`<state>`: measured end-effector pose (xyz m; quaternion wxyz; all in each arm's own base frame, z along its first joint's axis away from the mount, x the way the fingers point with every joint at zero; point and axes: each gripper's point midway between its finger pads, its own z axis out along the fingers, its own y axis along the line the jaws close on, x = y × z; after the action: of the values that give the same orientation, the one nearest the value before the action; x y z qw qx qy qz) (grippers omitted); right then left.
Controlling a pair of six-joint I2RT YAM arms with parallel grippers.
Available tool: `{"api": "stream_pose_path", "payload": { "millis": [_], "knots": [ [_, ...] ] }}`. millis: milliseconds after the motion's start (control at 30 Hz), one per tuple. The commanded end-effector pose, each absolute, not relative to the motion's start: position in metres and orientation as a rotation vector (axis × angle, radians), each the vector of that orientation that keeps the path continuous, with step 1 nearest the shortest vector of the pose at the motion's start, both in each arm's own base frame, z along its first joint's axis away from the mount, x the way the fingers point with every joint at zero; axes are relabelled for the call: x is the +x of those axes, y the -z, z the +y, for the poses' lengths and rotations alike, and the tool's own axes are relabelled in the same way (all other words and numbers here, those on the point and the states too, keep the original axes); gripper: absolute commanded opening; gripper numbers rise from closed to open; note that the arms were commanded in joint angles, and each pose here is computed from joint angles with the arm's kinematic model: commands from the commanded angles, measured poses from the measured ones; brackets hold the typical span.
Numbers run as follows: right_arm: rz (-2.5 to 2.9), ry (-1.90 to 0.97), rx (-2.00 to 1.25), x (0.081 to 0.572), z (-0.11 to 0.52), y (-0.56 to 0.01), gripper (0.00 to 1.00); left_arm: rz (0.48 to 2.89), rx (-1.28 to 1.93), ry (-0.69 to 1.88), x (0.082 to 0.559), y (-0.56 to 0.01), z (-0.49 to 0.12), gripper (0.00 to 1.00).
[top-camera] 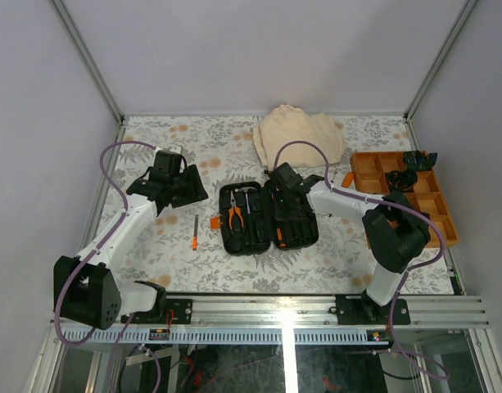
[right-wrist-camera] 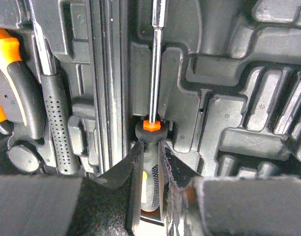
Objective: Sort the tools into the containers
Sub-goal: Place the screwdriver in the storage box.
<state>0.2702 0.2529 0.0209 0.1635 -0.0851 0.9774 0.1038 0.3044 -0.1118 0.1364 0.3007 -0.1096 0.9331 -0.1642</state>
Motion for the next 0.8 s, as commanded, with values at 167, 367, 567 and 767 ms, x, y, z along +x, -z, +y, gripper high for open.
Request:
{"api": "stream_pose_path", "payload": {
  "millis": [167,367,567,767],
  "knots": [
    [3.156,0.326,-0.355,0.171,0.165,0.108,0.0,2.441,-0.274,0.491,0.311,-0.139,-0.117,0.53],
    [3.201,0.376,-0.374,0.153,0.159,0.125,0.0,2.455,-0.264,0.499,0.31,-0.136,-0.119,0.51],
    [3.154,0.309,-0.368,0.149,0.166,0.101,0.0,2.467,-0.253,0.507,0.31,-0.133,-0.12,0.5],
    [3.074,0.245,-0.38,0.152,0.173,0.062,0.0,2.466,-0.228,0.535,0.311,-0.136,-0.128,0.5]
  ]
}}
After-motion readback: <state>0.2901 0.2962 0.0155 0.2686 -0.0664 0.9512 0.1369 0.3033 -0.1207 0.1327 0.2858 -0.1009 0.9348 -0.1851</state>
